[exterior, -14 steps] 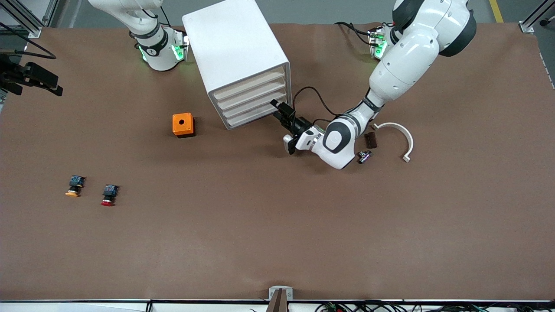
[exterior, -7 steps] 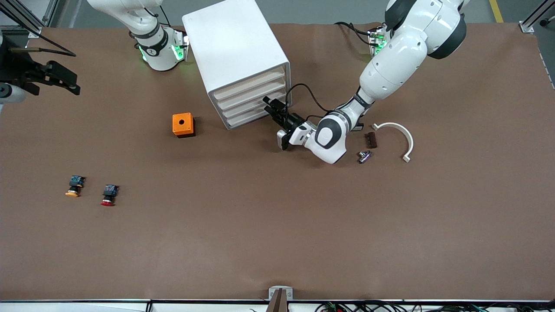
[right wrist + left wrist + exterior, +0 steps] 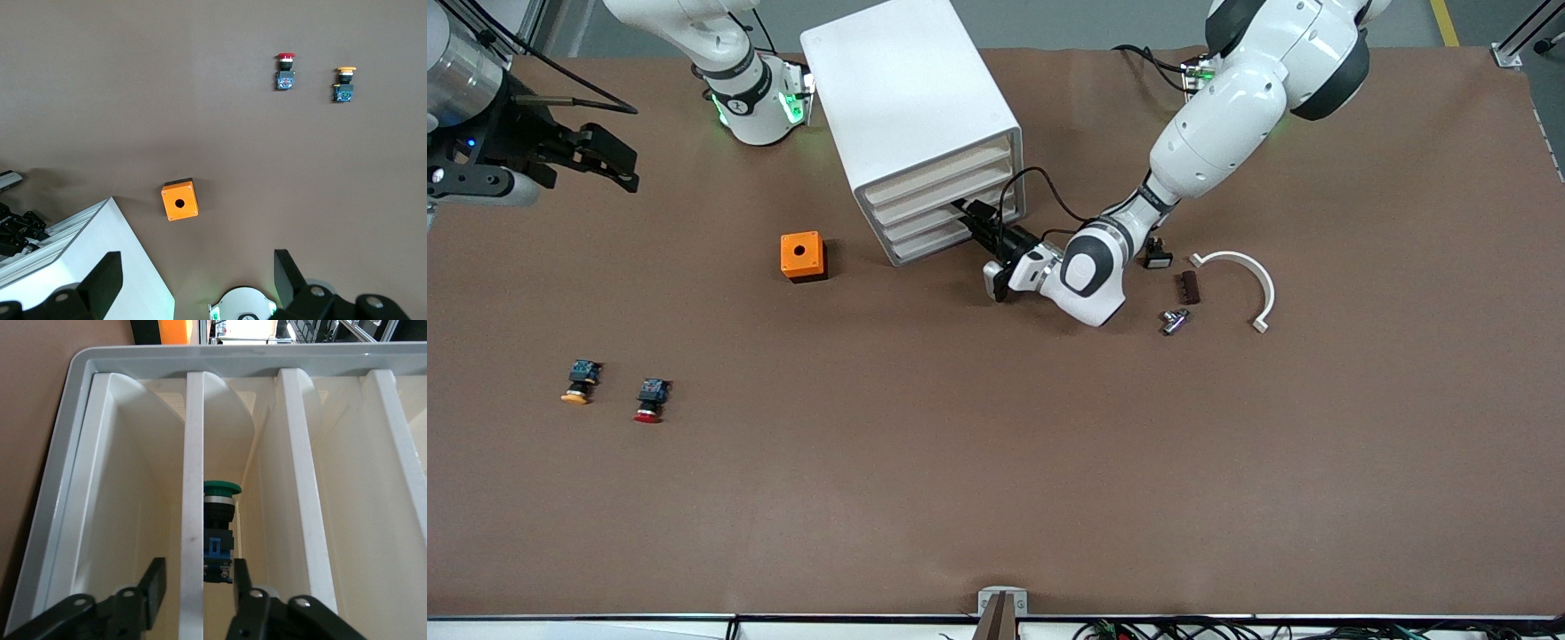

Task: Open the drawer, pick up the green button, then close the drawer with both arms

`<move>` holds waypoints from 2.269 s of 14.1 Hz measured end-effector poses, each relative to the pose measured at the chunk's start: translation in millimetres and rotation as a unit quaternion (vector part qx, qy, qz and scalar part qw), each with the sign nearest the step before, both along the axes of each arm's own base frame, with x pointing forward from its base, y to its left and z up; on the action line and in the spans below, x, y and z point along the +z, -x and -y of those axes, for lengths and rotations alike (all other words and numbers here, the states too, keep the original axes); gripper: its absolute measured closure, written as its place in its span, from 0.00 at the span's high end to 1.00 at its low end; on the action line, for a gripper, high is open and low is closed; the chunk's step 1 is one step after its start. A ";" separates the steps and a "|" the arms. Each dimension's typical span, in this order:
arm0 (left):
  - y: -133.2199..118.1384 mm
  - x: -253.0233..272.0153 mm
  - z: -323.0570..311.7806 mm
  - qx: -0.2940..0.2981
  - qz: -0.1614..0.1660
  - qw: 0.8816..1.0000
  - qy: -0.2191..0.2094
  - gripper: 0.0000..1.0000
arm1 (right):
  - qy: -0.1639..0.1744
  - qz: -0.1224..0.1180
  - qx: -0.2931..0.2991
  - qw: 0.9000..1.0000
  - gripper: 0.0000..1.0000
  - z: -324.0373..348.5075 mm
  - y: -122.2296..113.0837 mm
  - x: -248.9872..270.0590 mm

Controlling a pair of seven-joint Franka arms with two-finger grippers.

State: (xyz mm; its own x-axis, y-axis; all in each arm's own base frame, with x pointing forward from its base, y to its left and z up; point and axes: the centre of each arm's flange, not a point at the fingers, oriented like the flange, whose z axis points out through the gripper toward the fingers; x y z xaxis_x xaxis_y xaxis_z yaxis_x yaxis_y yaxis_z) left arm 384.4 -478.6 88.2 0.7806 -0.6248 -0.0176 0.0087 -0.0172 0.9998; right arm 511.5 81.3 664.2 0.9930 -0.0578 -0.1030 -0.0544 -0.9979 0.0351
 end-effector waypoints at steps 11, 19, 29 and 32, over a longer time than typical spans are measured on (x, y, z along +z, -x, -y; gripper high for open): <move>-13.6 -1.5 -6.4 0.009 -0.001 1.000 -0.012 0.15 | 0.000 0.000 -0.002 1.000 1.00 0.7 -0.1 0.0; -52.8 2.7 -23.8 0.031 0.007 0.999 -0.027 0.15 | 0.009 0.004 -0.039 0.999 1.00 -49.7 10.1 0.0; -115.7 11.1 -63.4 0.077 0.024 0.996 -0.047 0.15 | 0.029 0.027 -0.157 0.987 1.00 -233.9 30.8 -61.4; -135.4 14.6 -77.3 0.093 0.029 0.994 -0.053 0.15 | 0.035 0.032 -0.203 0.978 1.00 -282.4 31.7 -100.1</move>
